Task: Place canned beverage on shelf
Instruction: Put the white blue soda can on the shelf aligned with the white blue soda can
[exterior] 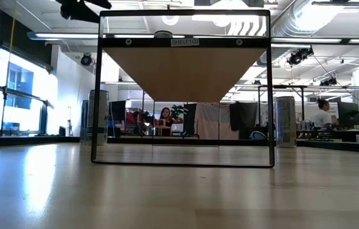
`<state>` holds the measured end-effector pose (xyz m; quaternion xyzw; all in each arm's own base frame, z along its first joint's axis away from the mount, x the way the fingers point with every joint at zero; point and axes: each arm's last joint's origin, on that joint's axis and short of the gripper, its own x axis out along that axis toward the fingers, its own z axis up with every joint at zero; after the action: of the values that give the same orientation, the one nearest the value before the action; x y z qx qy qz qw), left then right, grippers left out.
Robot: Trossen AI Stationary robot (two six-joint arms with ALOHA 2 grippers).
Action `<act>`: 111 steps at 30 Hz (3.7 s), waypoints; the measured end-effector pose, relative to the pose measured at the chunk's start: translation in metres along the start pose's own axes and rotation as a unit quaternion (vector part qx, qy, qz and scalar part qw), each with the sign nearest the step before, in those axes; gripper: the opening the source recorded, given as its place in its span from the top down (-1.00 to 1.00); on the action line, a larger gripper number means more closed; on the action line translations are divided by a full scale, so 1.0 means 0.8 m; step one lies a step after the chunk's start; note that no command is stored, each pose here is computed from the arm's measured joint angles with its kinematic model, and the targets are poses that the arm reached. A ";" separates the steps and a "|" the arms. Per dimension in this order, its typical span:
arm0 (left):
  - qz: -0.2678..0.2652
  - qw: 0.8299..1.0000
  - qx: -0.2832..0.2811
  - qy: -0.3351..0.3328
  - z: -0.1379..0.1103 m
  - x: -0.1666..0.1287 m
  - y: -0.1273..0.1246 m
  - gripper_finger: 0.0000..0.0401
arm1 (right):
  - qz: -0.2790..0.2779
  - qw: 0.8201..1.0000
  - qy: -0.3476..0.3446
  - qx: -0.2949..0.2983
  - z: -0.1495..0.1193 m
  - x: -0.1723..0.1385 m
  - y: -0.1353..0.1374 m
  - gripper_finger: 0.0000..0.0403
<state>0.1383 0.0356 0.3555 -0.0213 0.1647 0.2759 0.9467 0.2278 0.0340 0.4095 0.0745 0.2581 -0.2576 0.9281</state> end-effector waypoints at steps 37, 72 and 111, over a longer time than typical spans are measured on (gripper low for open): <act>0.140 0.942 0.047 0.303 -0.027 0.113 0.036 -0.98 | -0.011 1.000 0.003 -0.006 -0.002 0.000 -0.001 1.00; 0.141 0.888 -0.080 0.430 -0.046 0.190 0.121 -0.98 | -0.031 0.999 -0.001 -0.011 -0.002 0.000 -0.004 1.00; 0.073 0.898 -0.134 0.413 -0.022 0.133 0.098 -0.01 | -0.024 1.000 0.002 -0.007 -0.003 0.000 -0.003 1.00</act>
<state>0.1757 0.1548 0.3081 -0.2479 0.5036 0.3303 0.7589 0.2257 0.0325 0.4077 0.0627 0.2639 -0.2782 0.9214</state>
